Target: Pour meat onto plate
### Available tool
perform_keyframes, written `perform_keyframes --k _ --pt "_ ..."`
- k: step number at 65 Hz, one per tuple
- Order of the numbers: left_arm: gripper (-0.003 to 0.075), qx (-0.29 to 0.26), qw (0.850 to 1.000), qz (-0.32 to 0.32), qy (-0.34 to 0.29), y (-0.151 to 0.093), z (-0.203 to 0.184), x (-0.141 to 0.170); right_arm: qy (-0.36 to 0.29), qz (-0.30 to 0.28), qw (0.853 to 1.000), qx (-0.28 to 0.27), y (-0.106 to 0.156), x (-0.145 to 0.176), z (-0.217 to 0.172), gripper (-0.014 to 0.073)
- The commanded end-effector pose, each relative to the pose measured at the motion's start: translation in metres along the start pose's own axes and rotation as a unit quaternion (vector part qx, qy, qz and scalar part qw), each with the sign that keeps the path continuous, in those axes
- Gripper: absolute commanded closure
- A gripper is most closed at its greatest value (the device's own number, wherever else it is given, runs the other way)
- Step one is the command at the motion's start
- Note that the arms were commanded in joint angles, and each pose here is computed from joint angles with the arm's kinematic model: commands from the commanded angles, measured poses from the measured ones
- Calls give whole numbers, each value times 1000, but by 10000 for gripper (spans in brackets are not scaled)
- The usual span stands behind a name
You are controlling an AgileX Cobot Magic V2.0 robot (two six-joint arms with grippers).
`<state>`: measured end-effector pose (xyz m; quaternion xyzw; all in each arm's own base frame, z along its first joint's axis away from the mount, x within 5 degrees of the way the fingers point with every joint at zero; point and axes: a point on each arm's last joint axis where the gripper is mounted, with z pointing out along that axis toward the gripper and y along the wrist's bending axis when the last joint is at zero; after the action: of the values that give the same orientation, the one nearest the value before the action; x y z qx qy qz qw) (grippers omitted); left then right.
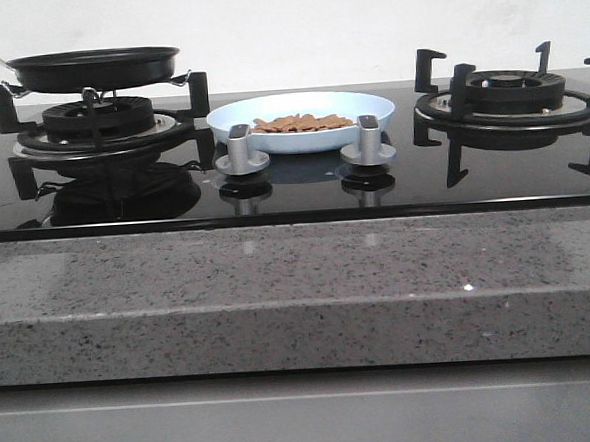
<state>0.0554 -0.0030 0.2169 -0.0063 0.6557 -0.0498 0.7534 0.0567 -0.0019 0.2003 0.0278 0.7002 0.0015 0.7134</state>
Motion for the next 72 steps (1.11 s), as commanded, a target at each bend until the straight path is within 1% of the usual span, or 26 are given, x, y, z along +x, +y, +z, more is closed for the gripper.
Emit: perform_keyframes --k 1,9,18,27,72 --pt "741 4 999 -7 -43 0 -2 -6 -59 -8 998 4 -1 -11 -2 709" --pt "741 4 999 -7 -43 0 -2 -6 -87 -22 996 3 0 -16 -3 709" --pt "741 4 999 -7 -43 0 -2 -6 -111 -10 994 2 0 -21 -4 709" --pt "741 4 999 -7 -43 0 -2 -6 -109 -9 994 10 -1 -20 -4 709" --pt "741 4 999 -7 -43 0 -2 -6 -105 -9 994 10 -1 -20 -3 709"
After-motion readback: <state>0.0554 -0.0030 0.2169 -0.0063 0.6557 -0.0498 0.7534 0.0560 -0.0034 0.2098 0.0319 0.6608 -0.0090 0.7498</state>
